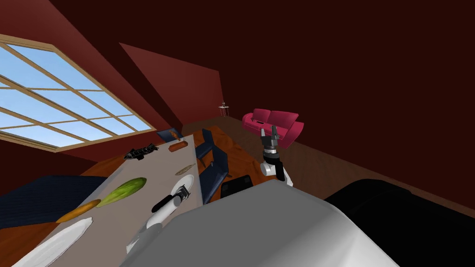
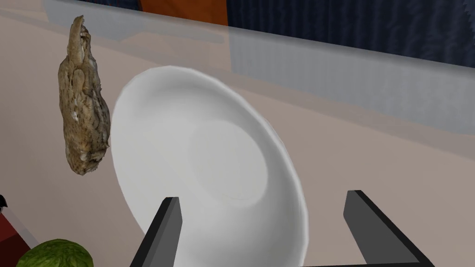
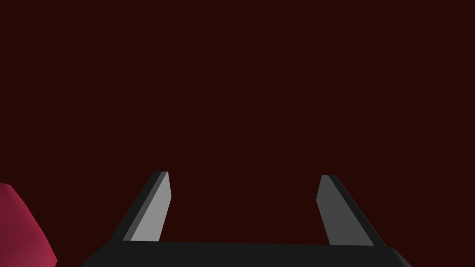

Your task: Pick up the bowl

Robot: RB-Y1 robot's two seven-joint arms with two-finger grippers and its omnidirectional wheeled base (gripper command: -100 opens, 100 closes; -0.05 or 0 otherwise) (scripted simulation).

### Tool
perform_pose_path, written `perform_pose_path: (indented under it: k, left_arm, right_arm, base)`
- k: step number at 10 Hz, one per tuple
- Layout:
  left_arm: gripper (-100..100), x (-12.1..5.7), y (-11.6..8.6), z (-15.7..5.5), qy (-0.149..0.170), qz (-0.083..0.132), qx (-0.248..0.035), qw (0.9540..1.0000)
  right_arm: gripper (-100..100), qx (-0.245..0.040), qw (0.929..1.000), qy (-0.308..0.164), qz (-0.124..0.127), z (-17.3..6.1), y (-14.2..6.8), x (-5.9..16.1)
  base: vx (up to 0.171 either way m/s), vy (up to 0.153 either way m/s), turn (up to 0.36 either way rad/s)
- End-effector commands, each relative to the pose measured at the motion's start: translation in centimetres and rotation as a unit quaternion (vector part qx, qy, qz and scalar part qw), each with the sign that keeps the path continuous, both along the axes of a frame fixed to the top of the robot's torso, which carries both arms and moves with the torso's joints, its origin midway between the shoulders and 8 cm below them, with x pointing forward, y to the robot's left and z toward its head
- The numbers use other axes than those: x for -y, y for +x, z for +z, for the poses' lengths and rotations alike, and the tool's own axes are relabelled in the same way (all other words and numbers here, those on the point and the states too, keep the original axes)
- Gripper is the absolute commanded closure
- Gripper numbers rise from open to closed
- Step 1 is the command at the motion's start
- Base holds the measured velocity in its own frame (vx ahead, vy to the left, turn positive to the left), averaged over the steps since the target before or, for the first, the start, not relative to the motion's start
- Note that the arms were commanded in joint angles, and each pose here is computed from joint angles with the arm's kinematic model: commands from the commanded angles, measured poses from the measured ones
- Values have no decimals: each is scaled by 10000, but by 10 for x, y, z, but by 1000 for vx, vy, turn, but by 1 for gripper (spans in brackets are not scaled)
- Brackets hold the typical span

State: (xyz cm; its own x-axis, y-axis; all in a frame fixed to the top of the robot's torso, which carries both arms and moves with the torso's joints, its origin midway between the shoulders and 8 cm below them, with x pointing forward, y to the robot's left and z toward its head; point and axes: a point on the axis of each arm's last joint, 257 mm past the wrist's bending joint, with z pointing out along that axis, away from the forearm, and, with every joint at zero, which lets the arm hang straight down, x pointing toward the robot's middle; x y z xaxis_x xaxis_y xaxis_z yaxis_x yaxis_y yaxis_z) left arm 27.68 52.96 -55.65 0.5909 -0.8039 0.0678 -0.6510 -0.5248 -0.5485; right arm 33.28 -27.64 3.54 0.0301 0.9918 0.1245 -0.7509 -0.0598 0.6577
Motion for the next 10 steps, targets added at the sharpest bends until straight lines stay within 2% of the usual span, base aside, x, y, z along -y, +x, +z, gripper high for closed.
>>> perform_pose_path:
  k: [1,2,4,5,6,10]
  left_arm:
    - [-100,17,16,-5,-3,-152,-2,9999]
    - [-100,26,23,-7,-3,-232,-2,9997]
    - [-100,26,23,-7,-3,-232,-2,9997]
    - [-100,44,39,-11,-1,-401,0,9992]
    - [-100,44,39,-11,-1,-401,0,9992]
    - [-100,83,71,-16,14,-770,13,9970]
  right_arm:
    - [0,0,10000,0,0,0,0,0]
    - [0,0,10000,0,-1,0,0,0]
    - [0,0,10000,0,0,0,0,0]
    - [0,0,10000,0,0,0,0,0]
    - [0,0,10000,0,-1,0,0,0]
    - [0,0,10000,0,0,0,0,0]
  base:
    - [10,39,256]
    - [18,54,265]
    - [15,25,0]
    - [5,33,239]
    - [9,31,132]
    - [21,40,156]
